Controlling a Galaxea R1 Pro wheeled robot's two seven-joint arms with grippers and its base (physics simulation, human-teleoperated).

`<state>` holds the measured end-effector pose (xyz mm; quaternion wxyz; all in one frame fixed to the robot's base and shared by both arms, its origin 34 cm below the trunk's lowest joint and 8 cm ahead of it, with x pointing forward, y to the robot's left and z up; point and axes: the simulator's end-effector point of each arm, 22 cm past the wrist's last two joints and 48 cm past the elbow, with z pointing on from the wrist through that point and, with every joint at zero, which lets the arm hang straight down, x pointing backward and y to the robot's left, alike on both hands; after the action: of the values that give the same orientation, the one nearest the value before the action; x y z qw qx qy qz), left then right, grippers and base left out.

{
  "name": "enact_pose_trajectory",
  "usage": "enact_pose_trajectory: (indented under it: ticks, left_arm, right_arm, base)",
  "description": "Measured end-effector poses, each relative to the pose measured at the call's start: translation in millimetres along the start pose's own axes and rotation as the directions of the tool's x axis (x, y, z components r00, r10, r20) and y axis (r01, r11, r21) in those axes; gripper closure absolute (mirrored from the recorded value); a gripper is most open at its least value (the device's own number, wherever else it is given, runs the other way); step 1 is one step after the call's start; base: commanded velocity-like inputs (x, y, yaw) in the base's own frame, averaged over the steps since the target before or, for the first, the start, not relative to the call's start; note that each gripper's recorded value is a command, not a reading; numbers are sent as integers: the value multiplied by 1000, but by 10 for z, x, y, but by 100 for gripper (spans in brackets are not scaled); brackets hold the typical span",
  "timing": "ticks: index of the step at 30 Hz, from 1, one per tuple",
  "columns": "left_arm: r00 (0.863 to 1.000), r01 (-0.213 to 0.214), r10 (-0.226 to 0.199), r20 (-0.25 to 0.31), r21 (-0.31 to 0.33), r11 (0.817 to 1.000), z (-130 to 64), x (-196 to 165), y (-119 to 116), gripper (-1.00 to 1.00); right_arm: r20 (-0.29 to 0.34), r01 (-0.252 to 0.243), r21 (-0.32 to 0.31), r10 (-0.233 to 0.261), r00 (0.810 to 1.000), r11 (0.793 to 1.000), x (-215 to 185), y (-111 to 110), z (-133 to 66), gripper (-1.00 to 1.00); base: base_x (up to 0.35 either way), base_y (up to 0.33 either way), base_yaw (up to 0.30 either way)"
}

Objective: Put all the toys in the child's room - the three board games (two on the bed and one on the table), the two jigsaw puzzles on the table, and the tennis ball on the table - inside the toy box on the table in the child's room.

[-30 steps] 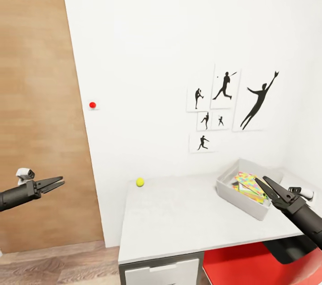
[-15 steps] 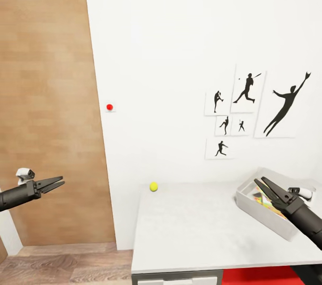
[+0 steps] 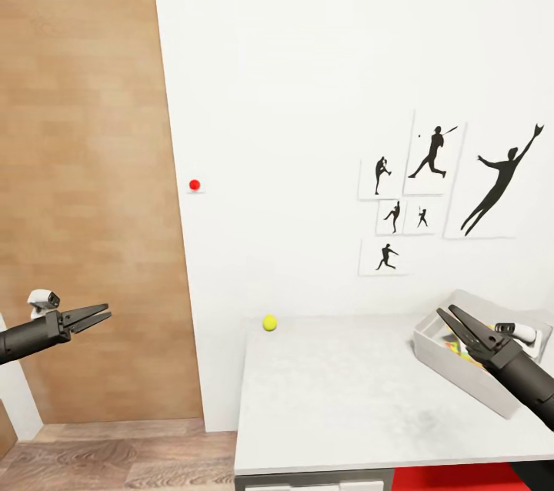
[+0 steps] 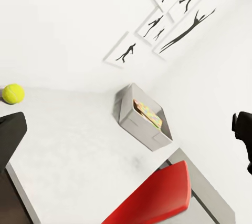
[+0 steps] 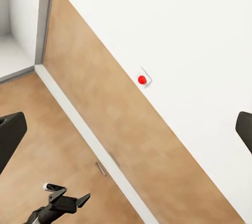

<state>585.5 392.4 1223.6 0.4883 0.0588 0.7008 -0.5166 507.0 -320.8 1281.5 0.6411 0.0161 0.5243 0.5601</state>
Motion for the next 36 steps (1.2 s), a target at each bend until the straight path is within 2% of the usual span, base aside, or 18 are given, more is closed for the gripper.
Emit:
enact_pose_trajectory:
  ticks: [4, 8, 9, 10, 13, 16, 19, 21, 22, 23, 24, 25, 27, 28, 29, 30, 33, 36]
  left_arm:
    - [1000, 0, 0, 0, 0, 1000, 0, 0, 0, -100]
    - [1000, 0, 0, -1, 0, 1000, 2, 2, 1, -100]
    - [1000, 0, 0, -1, 1, 1000, 6, 4, 0, -100]
    - [1000, 0, 0, -1, 1, 1000, 6, 5, 0, -100]
    - [1000, 0, 0, -1, 1, 1000, 8, 6, -1, -100]
    - [1000, -2, 2, -1, 1, 1000, 9, 7, 1, -100]
    - [1000, -3, 3, -2, 1, 1000, 9, 7, 1, -100]
    - [1000, -5, 5, -2, 0, 1000, 9, 8, 2, -100]
    - [1000, -6, 6, -2, 0, 1000, 10, 8, 2, -100]
    - [1000, -7, 7, -2, 0, 1000, 10, 9, 2, -100]
    - [1000, -7, 7, -2, 0, 1000, 9, 7, 2, -100]
    - [1000, -7, 7, -1, 0, 1000, 8, 7, 2, -100]
    - [1000, -8, 8, -1, 0, 1000, 7, 6, 2, -100]
    - [1000, -8, 8, -2, -1, 1000, 5, 6, 4, -100]
    - [1000, -9, 9, -2, -2, 1000, 4, 6, 6, -100]
    - [1000, -9, 9, -3, -3, 1000, 3, 7, 8, -100]
    - [1000, -9, 9, -3, -4, 1000, 0, 7, 10, -100]
    - [1000, -9, 9, -2, -5, 1000, -6, 5, 11, -100]
  right_arm:
    - [-1, 0, 1, 0, 1000, 1000, 7, -1, 6, -100]
    - [-38, 11, 49, -9, 999, 999, 126, -111, 87, -100]
    - [-74, 27, 91, -21, 997, 995, 248, -207, 177, -100]
    - [-91, 30, 105, -20, 996, 994, 308, -240, 219, -100]
    - [-196, 40, 180, -4, 981, 983, 711, -405, 454, -100]
    - [-306, 79, 278, 10, 952, 957, 1170, -589, 729, -100]
    - [-344, 114, 337, 9, 939, 935, 1348, -672, 969, -100]
    - [-360, 152, 387, -3, 933, 910, 1416, -705, 1285, -100]
    - [-369, 172, 422, -4, 929, 890, 1462, -729, 1491, -100]
    - [-380, 187, 442, -6, 925, 877, 1497, -751, 1595, -100]
    - [-402, 211, 484, 2, 916, 849, 1578, -821, 1750, -100]
    - [-416, 227, 506, 5, 909, 832, 1619, -865, 1821, -100]
    - [-443, 259, 550, 15, 897, 794, 1687, -971, 1934, -100]
    - [-465, 287, 594, 30, 885, 751, 1735, -1102, 2014, -100]
    - [-477, 302, 616, 40, 878, 727, 1758, -1177, 2043, -100]
    - [-499, 325, 652, 65, 864, 685, 1819, -1316, 2069, -100]
    - [-523, 357, 694, 96, 847, 626, 1896, -1502, 2092, -100]
    - [-538, 389, 701, 84, 839, 598, 1916, -1546, 2149, -100]
  base:
    - [0, 4, 0]
    - [0, 1, 0]
    - [0, 0, 0]
    - [0, 0, 0]
    - [0, 0, 0]
    - [0, 0, 0]
    - [0, 0, 0]
    - [0, 0, 0]
    - [0, 0, 0]
    - [0, 0, 0]
    - [0, 0, 0]
    - [0, 0, 0]
    - [0, 47, 0]
    - [0, 122, 0]
    - [0, 180, 0]
    - [0, 201, 0]
    - [0, 219, 0]
    - [0, 114, 0]
